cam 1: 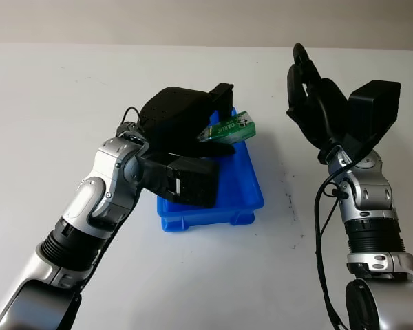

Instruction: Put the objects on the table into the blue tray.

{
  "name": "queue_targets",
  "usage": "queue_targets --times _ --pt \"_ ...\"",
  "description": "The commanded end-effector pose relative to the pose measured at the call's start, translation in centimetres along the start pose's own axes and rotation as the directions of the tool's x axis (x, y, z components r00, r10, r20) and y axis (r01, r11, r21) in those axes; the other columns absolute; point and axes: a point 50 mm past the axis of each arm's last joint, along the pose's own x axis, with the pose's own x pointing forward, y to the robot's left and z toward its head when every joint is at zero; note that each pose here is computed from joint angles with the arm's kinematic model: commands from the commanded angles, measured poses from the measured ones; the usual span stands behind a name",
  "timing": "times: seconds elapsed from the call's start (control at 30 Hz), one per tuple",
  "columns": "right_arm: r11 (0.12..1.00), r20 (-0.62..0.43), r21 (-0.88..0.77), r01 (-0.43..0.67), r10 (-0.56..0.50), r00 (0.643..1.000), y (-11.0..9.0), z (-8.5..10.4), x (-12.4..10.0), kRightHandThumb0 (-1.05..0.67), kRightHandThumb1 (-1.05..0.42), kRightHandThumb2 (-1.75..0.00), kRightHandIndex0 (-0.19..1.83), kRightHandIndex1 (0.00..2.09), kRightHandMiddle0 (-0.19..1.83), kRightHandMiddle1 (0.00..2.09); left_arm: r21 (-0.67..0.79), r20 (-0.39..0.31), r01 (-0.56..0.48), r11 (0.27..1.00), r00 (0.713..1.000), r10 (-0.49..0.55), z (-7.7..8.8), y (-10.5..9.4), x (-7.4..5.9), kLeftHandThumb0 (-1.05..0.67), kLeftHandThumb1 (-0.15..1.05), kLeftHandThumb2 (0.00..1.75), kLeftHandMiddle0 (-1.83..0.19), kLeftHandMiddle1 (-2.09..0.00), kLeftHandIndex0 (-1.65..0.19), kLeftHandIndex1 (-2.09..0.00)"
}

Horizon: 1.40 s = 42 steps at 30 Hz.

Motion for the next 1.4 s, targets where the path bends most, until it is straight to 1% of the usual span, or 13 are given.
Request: queue_targets --times 0.0,0.1,0.13,0.17,0.2,0.23,0.33,0.6,0.73,0.83,1.03,1.2,1.37 --pt "1.0 0.008 -0.007 -0.002 0.002 1.0 -0.1 0.1 -0.2 -0.74 -1.05 -0.73 -0.19 0.0 -0.19 0.0 -0.021 -0.011 -0.015 1.0 1.0 0.014 -0.3 0.4 -0.2 -0.57 1.05 0.37 -0.36 -1.81 0.03 -1.17" --pt "1.0 0.009 -0.008 -0.001 0.001 1.0 -0.1 0.1 -0.2 -0.74 -1.05 -0.73 -0.19 0.0 -0.19 0.0 -0.083 -0.006 -0.007 0.996 1.0 0.006 -0.2 0.6 -0.2 -0.61 1.05 0.41 -0.72 -2.06 0.16 -0.8" --pt "1.0 0.009 -0.005 0.001 -0.001 1.0 -0.1 0.1 -0.2 -0.73 -1.05 -0.73 -0.19 0.0 -0.19 0.0 -0.098 -0.005 -0.002 0.995 1.0 0.001 -0.2 0.7 -0.2 -0.63 1.05 0.44 -0.18 -1.72 0.18 -0.64" --pt "1.0 0.009 -0.006 0.002 -0.002 1.0 -0.1 0.1 -0.2 -0.73 -1.05 -0.73 -0.19 0.0 -0.19 0.0 -0.136 -0.003 0.019 0.991 1.0 -0.019 -0.2 0.9 -0.2 -0.63 1.05 0.45 0.0 -1.59 0.19 -0.57" --pt "1.0 0.009 -0.006 0.003 -0.003 1.0 -0.1 0.1 -0.2 -0.73 -1.05 -0.73 -0.19 0.0 -0.19 0.0 -0.161 -0.001 0.034 0.986 0.999 -0.035 -0.1 1.0 -0.2 -0.65 1.05 0.48 0.09 -0.94 0.19 -0.39" --pt "1.0 0.01 -0.006 0.002 -0.002 1.0 -0.1 0.1 -0.2 -0.73 -1.05 -0.73 -0.19 0.0 -0.19 0.0 -0.188 0.002 0.046 0.981 0.999 -0.047 -0.1 1.1 -0.3 -0.66 1.05 0.5 0.11 -0.55 0.19 -0.28" --pt "1.0 0.01 -0.006 0.008 -0.008 1.0 -0.1 0.1 -0.1 -0.73 -1.05 -0.72 -0.19 0.0 -0.19 0.0 -0.293 0.019 0.039 0.955 0.999 -0.035 -0.1 1.9 -0.5 -0.69 1.05 0.53 0.18 -0.07 0.19 -0.05" --pt "1.0 -0.001 -0.017 0.004 -0.004 1.0 0.0 0.1 -0.1 -0.73 -1.05 -0.73 -0.19 0.0 -0.19 0.0 -0.462 0.005 -0.025 0.886 1.0 0.031 -1.2 3.4 -0.6 -0.73 1.05 0.59 0.19 0.0 0.19 0.0" --pt "1.0 0.004 -0.01 -0.001 0.001 1.0 0.1 0.1 -0.1 -0.73 -1.05 -0.74 -0.19 0.0 -0.19 0.0 -0.532 -0.059 -0.165 0.83 0.986 0.159 -2.5 4.4 -0.8 -0.75 1.05 0.59 0.19 0.0 0.19 0.0" --pt "1.0 0.006 -0.005 -0.003 0.003 1.0 0.2 0.1 0.0 -0.73 -1.05 -0.75 -0.19 0.0 -0.19 0.0 -0.596 -0.121 -0.285 0.751 0.956 0.267 -4.3 4.9 -1.0 -0.74 1.05 0.64 0.19 0.0 0.19 0.0" --pt "1.0 0.024 0.008 -0.004 0.004 1.0 0.3 0.2 0.1 -0.75 -1.05 -0.75 -0.19 0.0 -0.19 0.0 -0.759 -0.334 -0.503 0.413 0.846 0.415 -8.2 4.9 -1.9 -0.68 1.05 0.6 0.19 0.0 0.19 0.0" --pt "1.0 0.045 0.02 0.004 -0.005 0.999 0.3 0.3 0.4 -0.76 -1.05 -0.74 -0.19 0.0 -0.19 0.0 -0.743 -0.442 -0.593 0.31 0.782 0.439 -11.2 4.3 -3.2 -0.67 1.05 0.69 0.19 0.0 0.19 0.0" --pt "0.999 0.052 0.039 0.005 -0.007 0.999 0.4 0.4 0.6 -0.77 -1.05 -0.74 -0.19 0.0 -0.19 0.0 -0.697 -0.533 -0.647 0.309 0.756 0.38 -13.7 2.2 -5.2 -0.68 1.05 0.7 0.19 0.0 0.19 0.0"
